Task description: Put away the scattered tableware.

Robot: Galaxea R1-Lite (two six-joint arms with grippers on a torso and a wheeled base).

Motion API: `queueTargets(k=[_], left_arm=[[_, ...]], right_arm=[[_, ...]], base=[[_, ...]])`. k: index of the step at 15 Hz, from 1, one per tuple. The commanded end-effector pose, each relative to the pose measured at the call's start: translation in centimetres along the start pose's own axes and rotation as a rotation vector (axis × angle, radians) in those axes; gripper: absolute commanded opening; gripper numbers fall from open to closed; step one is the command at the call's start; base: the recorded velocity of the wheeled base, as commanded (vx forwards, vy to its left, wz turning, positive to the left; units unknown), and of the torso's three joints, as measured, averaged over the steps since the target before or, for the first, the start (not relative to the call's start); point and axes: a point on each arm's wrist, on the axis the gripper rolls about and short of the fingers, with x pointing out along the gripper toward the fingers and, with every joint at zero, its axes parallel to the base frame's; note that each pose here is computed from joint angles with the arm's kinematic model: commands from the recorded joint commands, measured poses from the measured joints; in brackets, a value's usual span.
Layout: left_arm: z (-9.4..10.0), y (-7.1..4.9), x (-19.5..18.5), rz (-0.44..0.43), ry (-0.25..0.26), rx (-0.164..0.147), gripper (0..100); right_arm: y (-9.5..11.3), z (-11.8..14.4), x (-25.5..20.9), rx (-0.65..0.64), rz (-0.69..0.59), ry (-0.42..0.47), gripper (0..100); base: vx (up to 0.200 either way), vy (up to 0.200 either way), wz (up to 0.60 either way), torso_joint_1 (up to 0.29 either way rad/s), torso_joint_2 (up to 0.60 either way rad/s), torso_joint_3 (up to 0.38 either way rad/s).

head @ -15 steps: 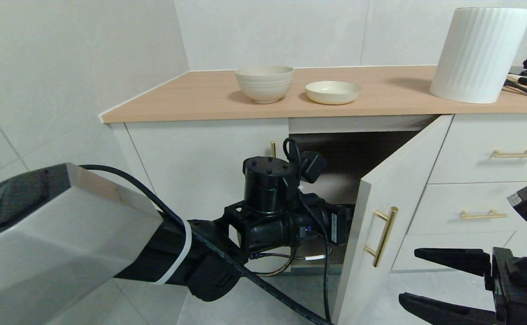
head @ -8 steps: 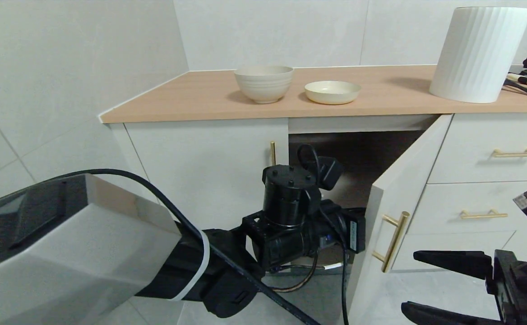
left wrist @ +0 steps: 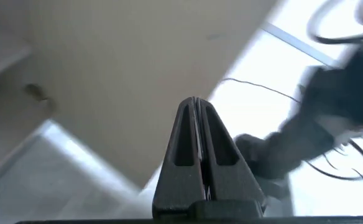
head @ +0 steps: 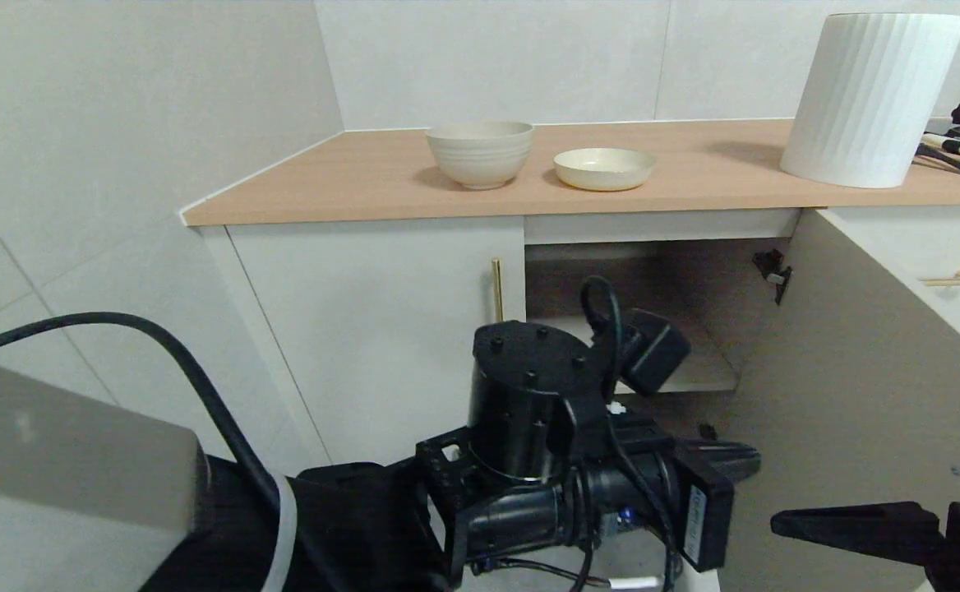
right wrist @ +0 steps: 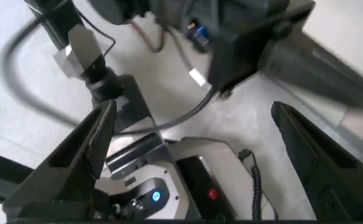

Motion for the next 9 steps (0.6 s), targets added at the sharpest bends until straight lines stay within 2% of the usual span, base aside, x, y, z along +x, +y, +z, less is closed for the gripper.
queueTargets(k=[1,2,3,5,6,7,8,9], left_arm=[[0.7,2.1,-1.3,0.071,-0.024,-0.011,0],[0.9,2.9,-2.0,0.12,-0.039,-0.016,0],[1.3,2.9,-3.0,0.159,-0.071,-0.01,0],[2.0,2.8,-5.7,0.194,-0.103,0.017,0],[2.6,2.6,-8.2,0.224,-0.122,0.049,0],[2.8,2.5,-9.1,0.237,-0.128,0.06,0],[3.6,2.0,-12.1,0.282,-0.129,0.083,0],[4.3,1.6,-14.2,0.319,-0.124,0.075,0]], right_arm=[[-0.3,0.3,-0.1,0.003,-0.027,-0.016,100],[-0.7,0.4,0.1,0.011,-0.051,-0.013,100],[-1.2,0.6,0.3,0.02,-0.102,-0.012,100],[-1.7,1.1,0.9,0.036,-0.198,0.005,100],[-2.1,1.8,1.5,0.041,-0.297,0.017,100],[-2.2,2.1,1.6,0.041,-0.334,0.018,100],[-2.4,3.1,2.4,0.038,-0.418,0.027,100],[-2.7,3.8,3.0,0.037,-0.463,0.027,100]], base=[[0.0,0.0,0.0,0.0,0.0,0.0],[0.0,0.0,0.0,0.0,0.0,0.0],[0.0,0.0,0.0,0.0,0.0,0.0],[0.0,0.0,0.0,0.0,0.0,0.0],[0.0,0.0,0.0,0.0,0.0,0.0],[0.0,0.0,0.0,0.0,0.0,0.0],[0.0,0.0,0.0,0.0,0.0,0.0],[0.0,0.0,0.0,0.0,0.0,0.0]])
